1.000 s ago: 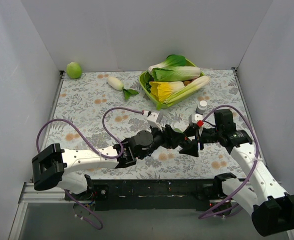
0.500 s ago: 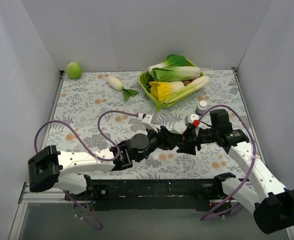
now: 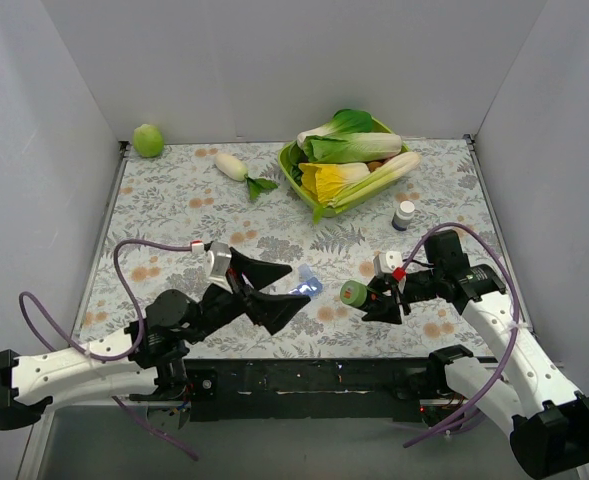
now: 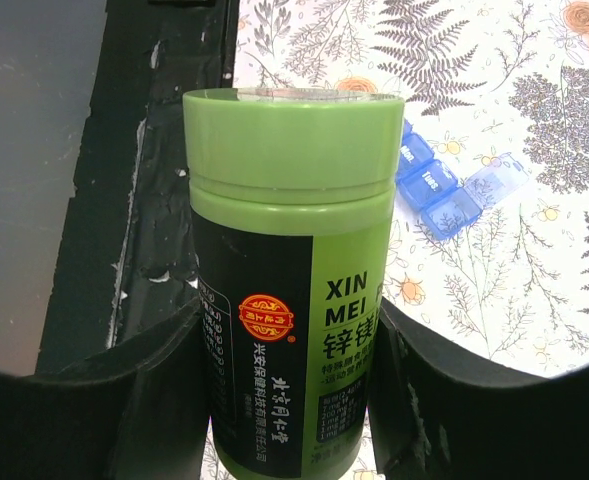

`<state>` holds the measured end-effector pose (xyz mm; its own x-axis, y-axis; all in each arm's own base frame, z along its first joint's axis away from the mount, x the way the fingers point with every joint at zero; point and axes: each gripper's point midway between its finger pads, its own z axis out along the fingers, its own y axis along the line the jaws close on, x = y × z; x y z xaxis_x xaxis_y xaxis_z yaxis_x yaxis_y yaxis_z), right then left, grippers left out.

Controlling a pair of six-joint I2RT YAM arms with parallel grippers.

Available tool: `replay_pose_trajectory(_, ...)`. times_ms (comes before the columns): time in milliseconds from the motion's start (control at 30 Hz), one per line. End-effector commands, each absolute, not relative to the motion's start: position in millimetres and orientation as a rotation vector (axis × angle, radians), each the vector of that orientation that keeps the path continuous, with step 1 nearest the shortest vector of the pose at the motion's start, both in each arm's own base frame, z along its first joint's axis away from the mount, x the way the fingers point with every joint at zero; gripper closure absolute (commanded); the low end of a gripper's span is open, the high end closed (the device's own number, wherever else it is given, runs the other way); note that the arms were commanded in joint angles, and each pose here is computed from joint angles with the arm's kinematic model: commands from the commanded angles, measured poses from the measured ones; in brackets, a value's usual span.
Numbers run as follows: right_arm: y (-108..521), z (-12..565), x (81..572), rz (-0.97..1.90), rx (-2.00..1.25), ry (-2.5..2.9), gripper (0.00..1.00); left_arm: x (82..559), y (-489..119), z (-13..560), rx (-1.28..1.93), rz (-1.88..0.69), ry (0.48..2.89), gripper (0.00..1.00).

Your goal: Sort the pills into containers

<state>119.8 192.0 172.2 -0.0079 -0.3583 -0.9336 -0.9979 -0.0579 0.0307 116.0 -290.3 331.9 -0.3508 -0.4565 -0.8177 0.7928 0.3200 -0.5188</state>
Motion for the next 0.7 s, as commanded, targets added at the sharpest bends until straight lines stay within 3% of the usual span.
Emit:
replay_pose_trajectory(0,191.7,181.8,119.8,1.017,-1.586,1.358,0.93,87.6,-290.3,291.0,0.715,-1.234,1.416,0.02)
replay_pose_trajectory(267,192.3,183.7,112.5,1.001,-1.642,1.252,0.92,82.1,-332.5,246.8,1.165,-1.048,1.374,0.02)
replay_pose_trajectory(667,190.6,185.6,105.4,0.991,-1.654,1.219,0.92,72.8,-340.4,270.5,1.205,-1.088,1.241,0.02)
